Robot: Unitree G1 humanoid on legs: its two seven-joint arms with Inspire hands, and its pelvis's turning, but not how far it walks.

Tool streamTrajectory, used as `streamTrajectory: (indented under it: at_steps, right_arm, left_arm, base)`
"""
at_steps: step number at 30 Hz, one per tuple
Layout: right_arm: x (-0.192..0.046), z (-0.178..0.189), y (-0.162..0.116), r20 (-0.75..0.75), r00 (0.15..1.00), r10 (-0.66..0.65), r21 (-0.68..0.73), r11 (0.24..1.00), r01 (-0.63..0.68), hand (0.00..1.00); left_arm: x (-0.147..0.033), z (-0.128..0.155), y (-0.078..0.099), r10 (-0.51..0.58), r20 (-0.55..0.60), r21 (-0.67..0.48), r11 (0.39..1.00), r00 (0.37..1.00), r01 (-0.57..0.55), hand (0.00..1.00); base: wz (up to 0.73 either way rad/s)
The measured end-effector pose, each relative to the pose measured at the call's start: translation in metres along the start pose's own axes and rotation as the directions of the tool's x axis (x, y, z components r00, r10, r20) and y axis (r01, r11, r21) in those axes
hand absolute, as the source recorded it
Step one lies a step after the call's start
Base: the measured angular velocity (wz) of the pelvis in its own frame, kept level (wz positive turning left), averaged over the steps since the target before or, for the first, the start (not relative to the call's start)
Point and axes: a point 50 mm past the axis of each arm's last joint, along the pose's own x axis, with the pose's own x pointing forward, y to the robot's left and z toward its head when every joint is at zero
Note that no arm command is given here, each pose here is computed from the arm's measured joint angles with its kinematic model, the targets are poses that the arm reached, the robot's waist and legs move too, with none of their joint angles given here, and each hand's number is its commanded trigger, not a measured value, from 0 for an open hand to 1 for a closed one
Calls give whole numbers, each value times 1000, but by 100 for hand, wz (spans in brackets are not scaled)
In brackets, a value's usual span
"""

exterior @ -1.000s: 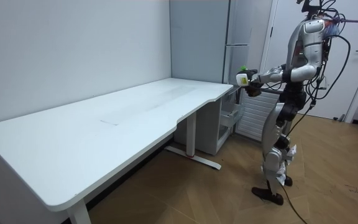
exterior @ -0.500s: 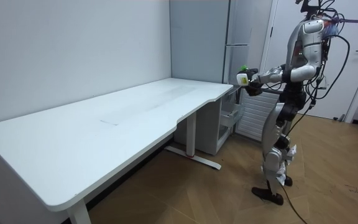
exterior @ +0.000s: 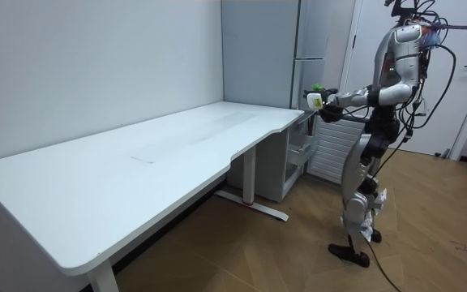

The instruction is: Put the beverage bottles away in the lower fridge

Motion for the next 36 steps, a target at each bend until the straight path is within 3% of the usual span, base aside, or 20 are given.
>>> streamTrajectory:
  at_steps: [9, 14, 18, 27, 36]
  right_arm:
    - [0, -1, 2, 24, 1000, 7, 33, 999, -8, 100]
    - [-8, -9, 1, -1, 1000, 1, 48, 999, -1, 100]
    - [-11, -11, 1, -4, 1000, 7, 53, 999, -7, 100]
    - [-27, -3, -17, 45, 995, -92, 61, 994, 90, 100]
    - [-39, -23, -12, 7, 992, -124, 115, 986, 122, 100]
  left_arm:
    - [3, 23, 0, 10, 88, 91, 996, 996, -18, 0]
    - [3, 69, 13, 79, 288, 143, 982, 955, -124, 0]
    - [-3, 86, 23, 143, 367, 147, 967, 919, -210, 0]
    - [-30, 120, 57, 374, 530, 133, 850, 761, -510, 0]
    - [-63, 134, 88, 615, 605, -23, 648, 506, -761, 0]
  base:
    - [0]
    - [0]
    - [0]
    - [1]
    - [-1]
